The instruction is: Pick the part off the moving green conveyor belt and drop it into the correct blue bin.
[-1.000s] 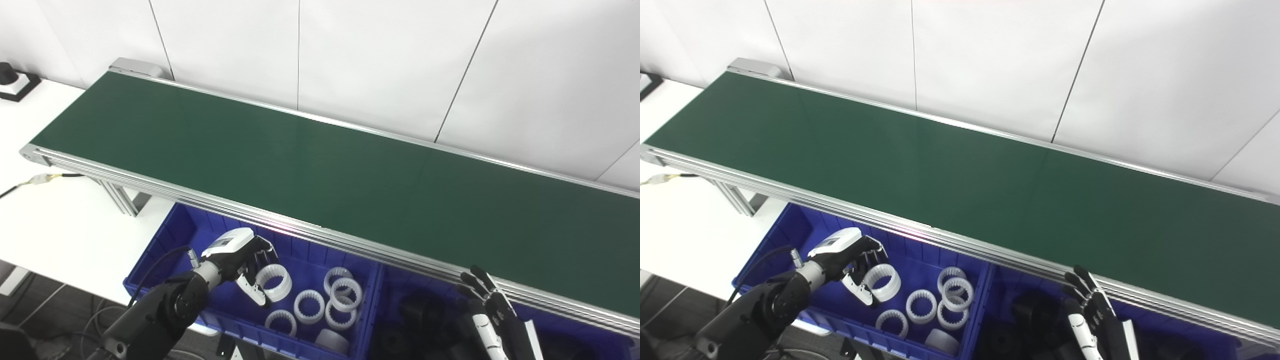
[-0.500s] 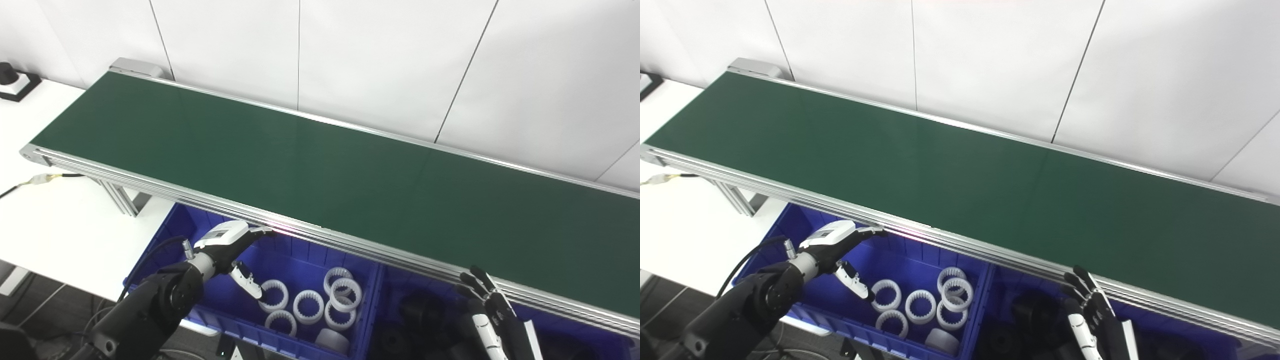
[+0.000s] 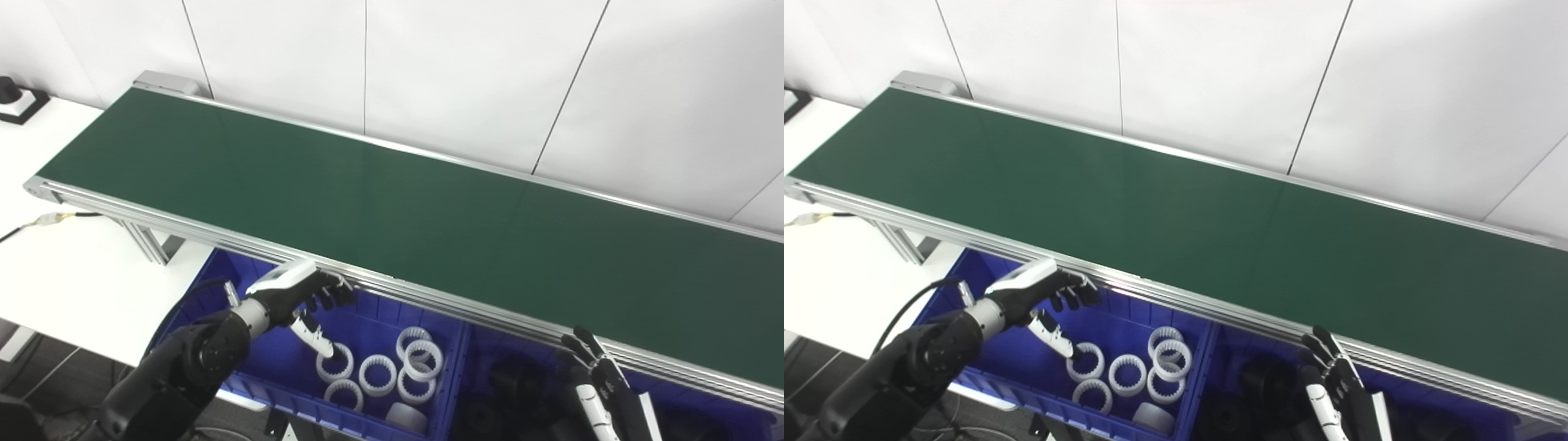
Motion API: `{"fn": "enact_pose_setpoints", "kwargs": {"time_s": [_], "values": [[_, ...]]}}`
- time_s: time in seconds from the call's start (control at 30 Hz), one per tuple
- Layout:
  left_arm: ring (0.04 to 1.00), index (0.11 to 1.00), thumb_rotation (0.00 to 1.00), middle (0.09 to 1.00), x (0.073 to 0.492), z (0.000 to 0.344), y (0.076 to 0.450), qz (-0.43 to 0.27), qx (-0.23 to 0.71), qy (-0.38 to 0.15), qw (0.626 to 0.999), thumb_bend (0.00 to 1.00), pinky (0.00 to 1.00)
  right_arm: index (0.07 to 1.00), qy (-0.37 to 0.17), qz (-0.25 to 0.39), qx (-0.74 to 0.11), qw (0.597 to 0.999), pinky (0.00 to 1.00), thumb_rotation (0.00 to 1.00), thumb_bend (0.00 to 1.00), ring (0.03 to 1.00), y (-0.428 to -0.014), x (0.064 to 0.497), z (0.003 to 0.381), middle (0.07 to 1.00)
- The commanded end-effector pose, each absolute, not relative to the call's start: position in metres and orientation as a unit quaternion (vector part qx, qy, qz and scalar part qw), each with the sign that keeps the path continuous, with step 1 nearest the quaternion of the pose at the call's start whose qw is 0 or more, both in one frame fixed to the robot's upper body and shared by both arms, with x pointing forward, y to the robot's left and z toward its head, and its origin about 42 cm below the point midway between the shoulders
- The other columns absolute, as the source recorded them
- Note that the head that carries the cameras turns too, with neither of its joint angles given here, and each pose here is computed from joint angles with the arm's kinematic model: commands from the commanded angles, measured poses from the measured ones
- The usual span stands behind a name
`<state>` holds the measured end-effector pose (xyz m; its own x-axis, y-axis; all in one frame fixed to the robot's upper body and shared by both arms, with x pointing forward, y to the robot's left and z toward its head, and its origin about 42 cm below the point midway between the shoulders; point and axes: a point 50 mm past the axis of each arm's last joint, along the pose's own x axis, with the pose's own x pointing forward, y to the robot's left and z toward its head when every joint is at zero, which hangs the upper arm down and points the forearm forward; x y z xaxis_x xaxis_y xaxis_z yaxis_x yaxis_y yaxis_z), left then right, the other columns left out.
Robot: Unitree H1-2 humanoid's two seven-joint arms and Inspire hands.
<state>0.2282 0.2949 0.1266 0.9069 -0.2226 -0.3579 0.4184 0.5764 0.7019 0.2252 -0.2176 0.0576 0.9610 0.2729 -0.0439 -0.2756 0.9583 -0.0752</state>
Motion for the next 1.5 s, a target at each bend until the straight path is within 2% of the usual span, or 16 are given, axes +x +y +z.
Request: {"fn": "enact_pose_setpoints", "kwargs": {"time_s": [0.0, 0.07, 0.13, 0.23, 0.27, 0.3, 0.33, 0.4, 0.43, 0.7, 0.83, 0.9, 1.07, 1.27, 1.47], "values": [[0.608, 0.657, 0.12, 0.678, 0.23, 0.15, 0.29, -0.184, 0.389, 0.07, 0.9, 0.65, 0.53, 0.884, -0.017, 0.143, -0.039, 0.989, 0.75, 0.69, 0.48, 0.803, -0.214, 0.229, 0.066, 0.843], [0.606, 0.648, 0.14, 0.669, 0.229, 0.157, 0.285, -0.194, 0.361, 0.052, 0.911, 0.66, 0.52, 0.884, -0.017, 0.144, -0.041, 0.989, 0.75, 0.69, 0.48, 0.799, -0.213, 0.229, 0.065, 0.84], [0.607, 0.646, 0.22, 0.667, 0.229, 0.161, 0.28, -0.202, 0.323, 0.043, 0.923, 0.67, 0.52, 0.887, -0.017, 0.145, -0.041, 0.989, 0.75, 0.68, 0.48, 0.803, -0.211, 0.229, 0.063, 0.844], [0.61, 0.648, 0.26, 0.669, 0.23, 0.158, 0.273, -0.214, 0.248, 0.029, 0.944, 0.7, 0.52, 0.887, -0.016, 0.145, -0.043, 0.988, 0.75, 0.69, 0.48, 0.804, -0.209, 0.228, 0.061, 0.844], [0.641, 0.665, 0.36, 0.68, 0.231, 0.155, 0.271, -0.218, 0.224, 0.023, 0.95, 0.77, 0.57, 0.888, -0.015, 0.145, -0.045, 0.988, 0.75, 0.69, 0.48, 0.804, -0.208, 0.228, 0.06, 0.845], [0.658, 0.673, 0.4, 0.686, 0.232, 0.15, 0.269, -0.222, 0.201, 0.017, 0.954, 0.8, 0.6, 0.889, -0.014, 0.144, -0.046, 0.988, 0.75, 0.7, 0.48, 0.804, -0.207, 0.227, 0.06, 0.846], [0.708, 0.71, 0.49, 0.729, 0.233, 0.146, 0.266, -0.224, 0.185, 0.011, 0.957, 0.88, 0.66, 0.888, -0.013, 0.144, -0.047, 0.988, 0.74, 0.7, 0.48, 0.802, -0.206, 0.227, 0.059, 0.846], [0.75, 0.759, 0.61, 0.773, 0.234, 0.137, 0.262, -0.22, 0.164, 0.0, 0.962, 0.97, 0.7, 0.885, -0.009, 0.143, -0.047, 0.989, 0.74, 0.69, 0.5, 0.795, -0.204, 0.226, 0.058, 0.842], [0.759, 0.773, 0.64, 0.783, 0.234, 0.13, 0.259, -0.213, 0.156, -0.006, 0.965, 0.98, 0.71, 0.885, -0.008, 0.143, -0.047, 0.989, 0.74, 0.69, 0.51, 0.794, -0.202, 0.225, 0.057, 0.842], [0.773, 0.842, 0.88, 0.821, 0.237, 0.082, 0.231, -0.181, 0.106, -0.021, 0.978, 0.91, 0.71, 0.875, -0.006, 0.139, -0.054, 0.989, 0.73, 0.67, 0.51, 0.789, -0.185, 0.224, 0.052, 0.832], [0.769, 0.836, 0.89, 0.816, 0.236, 0.06, 0.216, -0.165, 0.079, -0.025, 0.983, 0.82, 0.71, 0.874, -0.006, 0.14, -0.059, 0.988, 0.74, 0.7, 0.52, 0.795, -0.178, 0.224, 0.048, 0.832], [0.75, 0.824, 0.91, 0.801, 0.234, 0.049, 0.207, -0.153, 0.074, -0.026, 0.985, 0.78, 0.69, 0.877, -0.007, 0.142, -0.063, 0.988, 0.74, 0.68, 0.5, 0.795, -0.174, 0.224, 0.047, 0.834], [0.733, 0.801, 0.91, 0.785, 0.234, 0.03, 0.198, -0.148, 0.067, -0.017, 0.987, 0.76, 0.71, 0.876, -0.006, 0.139, -0.074, 0.987, 0.73, 0.69, 0.5, 0.791, -0.165, 0.223, 0.043, 0.832], [0.729, 0.783, 0.88, 0.776, 0.239, 0.015, 0.203, -0.158, 0.065, -0.01, 0.985, 0.7, 0.71, 0.867, -0.008, 0.143, -0.08, 0.987, 0.73, 0.69, 0.5, 0.794, -0.156, 0.225, 0.037, 0.831], [0.745, 0.778, 0.78, 0.786, 0.237, 0.001, 0.211, -0.143, 0.034, 0.017, 0.989, 0.66, 0.73, 0.874, -0.008, 0.136, -0.082, 0.987, 0.74, 0.75, 0.57, 0.797, -0.153, 0.223, 0.034, 0.834]]}}
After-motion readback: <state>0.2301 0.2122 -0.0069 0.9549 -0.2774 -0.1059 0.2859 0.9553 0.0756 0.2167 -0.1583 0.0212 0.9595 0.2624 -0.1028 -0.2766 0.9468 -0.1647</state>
